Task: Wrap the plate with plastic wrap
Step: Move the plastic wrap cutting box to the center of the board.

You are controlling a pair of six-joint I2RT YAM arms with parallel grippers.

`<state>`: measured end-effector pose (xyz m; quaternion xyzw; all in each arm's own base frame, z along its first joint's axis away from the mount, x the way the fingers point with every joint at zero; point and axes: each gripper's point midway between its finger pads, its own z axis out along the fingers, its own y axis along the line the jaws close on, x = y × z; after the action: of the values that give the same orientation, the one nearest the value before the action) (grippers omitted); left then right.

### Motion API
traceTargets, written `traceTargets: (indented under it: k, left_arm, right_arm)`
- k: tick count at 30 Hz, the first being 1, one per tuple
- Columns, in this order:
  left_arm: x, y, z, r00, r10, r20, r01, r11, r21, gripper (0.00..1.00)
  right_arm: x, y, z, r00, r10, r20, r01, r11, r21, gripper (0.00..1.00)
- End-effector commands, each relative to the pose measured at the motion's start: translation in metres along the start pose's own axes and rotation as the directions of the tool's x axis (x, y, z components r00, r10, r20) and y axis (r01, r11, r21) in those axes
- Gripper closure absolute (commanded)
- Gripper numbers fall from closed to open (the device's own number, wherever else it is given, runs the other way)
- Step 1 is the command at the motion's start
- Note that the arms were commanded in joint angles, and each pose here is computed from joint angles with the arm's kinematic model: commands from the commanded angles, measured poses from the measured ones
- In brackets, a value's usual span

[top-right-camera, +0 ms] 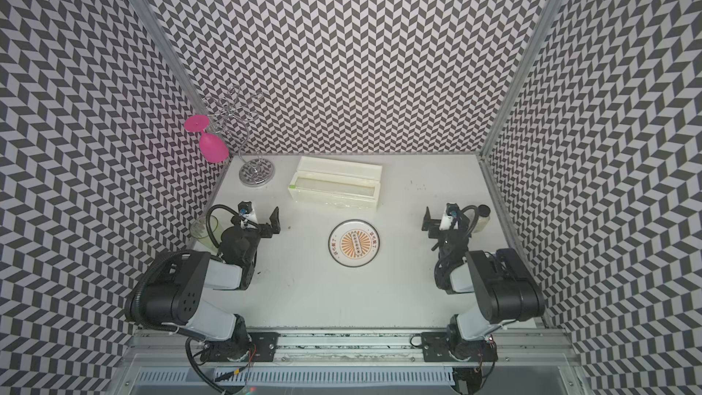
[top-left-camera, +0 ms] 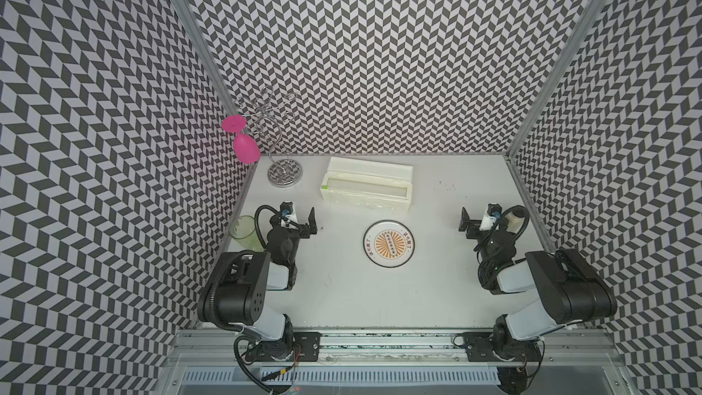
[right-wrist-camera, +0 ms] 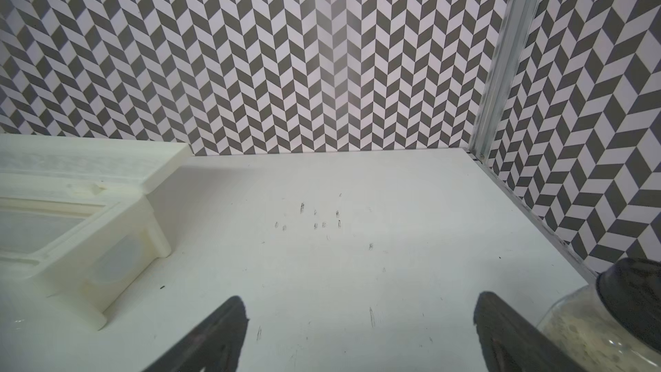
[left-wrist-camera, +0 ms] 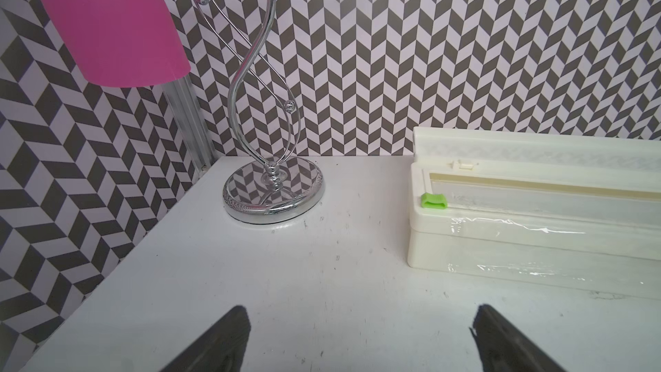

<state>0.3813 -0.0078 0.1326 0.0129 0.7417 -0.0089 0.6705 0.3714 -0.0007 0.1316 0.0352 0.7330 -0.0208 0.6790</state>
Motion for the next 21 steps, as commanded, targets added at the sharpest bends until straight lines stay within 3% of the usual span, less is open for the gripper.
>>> traceTargets:
  k: [1,16,21]
  left_arm:
    - [-0.0139,0.0064,0.0041,0.999,-0.001,0.049,0.002,1.0,-0.021,0.01]
    - [-0.0137,0.0066,0.0038,0.999,-0.006,0.049,0.007,1.0,-0.014,0.01]
    - [-0.0149,0.0073,0.0008,0.998,-0.022,0.063,0.02,0.999,0.041,0.01]
  right_arm:
    - [-0.0206,-0.0016,0.0027,0.996,0.025,0.082,-0.026,1.0,0.007,0.01]
    - [-0.0211,-0.002,0.0028,0.996,0.027,0.083,-0.027,1.0,0.008,0.01]
    - [-0.0212,-0.0022,0.0027,0.996,0.029,0.084,-0.029,1.0,0.006,0.01]
